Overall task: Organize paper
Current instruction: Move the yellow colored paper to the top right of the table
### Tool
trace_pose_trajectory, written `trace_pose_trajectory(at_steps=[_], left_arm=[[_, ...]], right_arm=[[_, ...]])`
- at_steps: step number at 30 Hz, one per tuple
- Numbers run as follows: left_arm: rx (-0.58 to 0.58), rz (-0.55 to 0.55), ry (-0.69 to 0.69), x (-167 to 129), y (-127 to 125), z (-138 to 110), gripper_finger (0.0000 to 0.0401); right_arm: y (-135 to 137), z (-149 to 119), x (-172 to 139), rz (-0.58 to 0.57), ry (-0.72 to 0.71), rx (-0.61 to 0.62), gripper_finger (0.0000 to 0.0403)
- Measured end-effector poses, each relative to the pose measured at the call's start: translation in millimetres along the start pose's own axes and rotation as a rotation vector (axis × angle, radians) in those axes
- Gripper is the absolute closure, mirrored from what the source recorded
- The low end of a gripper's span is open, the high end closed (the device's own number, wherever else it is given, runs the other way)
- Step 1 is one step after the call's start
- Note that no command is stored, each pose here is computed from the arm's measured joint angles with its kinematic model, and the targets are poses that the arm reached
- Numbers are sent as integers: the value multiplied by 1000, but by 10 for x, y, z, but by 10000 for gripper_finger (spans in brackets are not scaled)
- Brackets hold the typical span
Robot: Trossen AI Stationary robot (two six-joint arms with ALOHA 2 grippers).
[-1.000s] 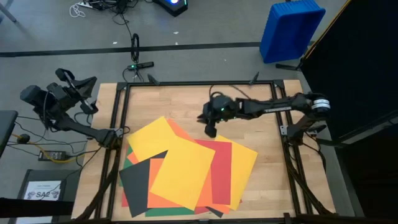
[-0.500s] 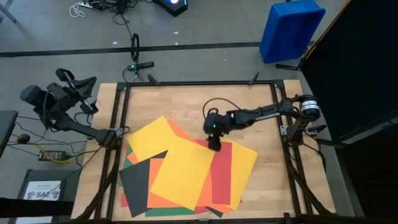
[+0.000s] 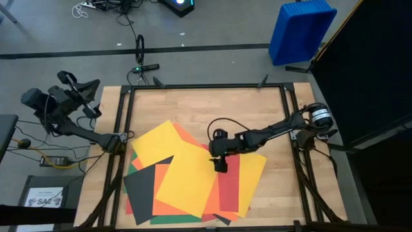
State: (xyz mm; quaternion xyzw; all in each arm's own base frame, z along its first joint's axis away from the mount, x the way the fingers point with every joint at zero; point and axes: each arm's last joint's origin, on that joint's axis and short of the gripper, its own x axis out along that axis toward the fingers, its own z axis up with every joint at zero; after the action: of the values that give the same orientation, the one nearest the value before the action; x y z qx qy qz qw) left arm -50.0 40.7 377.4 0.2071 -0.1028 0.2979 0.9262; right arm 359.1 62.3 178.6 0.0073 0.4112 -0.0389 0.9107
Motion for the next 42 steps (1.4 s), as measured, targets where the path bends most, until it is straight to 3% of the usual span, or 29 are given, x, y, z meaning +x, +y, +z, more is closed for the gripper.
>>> trace_pose_trajectory(at_steps=[5,10,18,29,42], left_arm=[[0,0,0,0,0,0,401],[-1,1,-1,-1,1,1,401],[-7,4,-4,0,5,6,401],[-6,4,-4,-1,5,5,401],[-5,3,-4,0,4,5,401]], right_arm=[[106,-171,311,31,64,-50,115],[29,-199,462,5,134,-41,116],[-131,-173,484,-20,141,-1,117],[-176,-174,493,31,155,57,143],[-169,-177,493,42,158,56,201]])
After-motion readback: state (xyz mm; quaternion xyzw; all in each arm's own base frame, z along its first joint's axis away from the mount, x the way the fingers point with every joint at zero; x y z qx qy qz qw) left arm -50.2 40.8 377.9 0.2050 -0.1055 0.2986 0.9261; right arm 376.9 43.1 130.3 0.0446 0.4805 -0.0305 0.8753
